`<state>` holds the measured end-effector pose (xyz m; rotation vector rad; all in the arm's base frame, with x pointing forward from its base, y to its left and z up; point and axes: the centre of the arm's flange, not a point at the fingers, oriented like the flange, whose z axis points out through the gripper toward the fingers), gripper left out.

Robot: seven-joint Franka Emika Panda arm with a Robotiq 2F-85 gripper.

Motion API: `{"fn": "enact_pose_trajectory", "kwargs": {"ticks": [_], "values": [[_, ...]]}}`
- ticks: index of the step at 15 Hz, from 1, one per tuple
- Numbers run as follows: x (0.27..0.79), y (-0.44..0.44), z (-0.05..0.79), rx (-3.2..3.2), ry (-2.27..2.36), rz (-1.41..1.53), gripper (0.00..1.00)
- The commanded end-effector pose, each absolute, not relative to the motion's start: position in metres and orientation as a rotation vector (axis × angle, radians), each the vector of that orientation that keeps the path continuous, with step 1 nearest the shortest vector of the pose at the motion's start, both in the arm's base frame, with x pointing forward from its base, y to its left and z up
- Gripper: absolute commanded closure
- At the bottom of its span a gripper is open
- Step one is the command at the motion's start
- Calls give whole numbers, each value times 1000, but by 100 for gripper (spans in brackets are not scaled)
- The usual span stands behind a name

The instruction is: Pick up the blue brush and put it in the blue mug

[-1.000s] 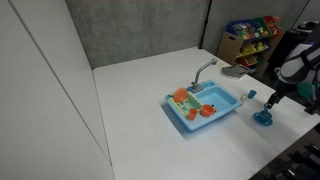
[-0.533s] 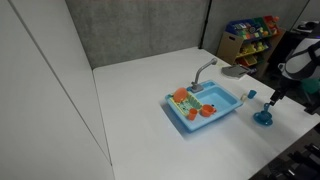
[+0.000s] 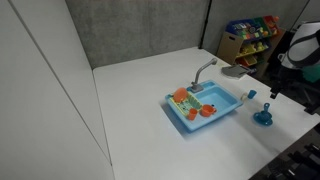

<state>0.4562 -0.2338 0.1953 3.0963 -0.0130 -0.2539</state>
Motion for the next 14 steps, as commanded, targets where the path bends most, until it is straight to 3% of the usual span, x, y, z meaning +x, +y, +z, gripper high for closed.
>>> {"fn": "enact_pose_trajectory", "kwargs": {"ticks": [1,14], "values": [[466,-213,228,3097,-51,-318,0],[472,-166,323,3108,-194,-430,0]]}}
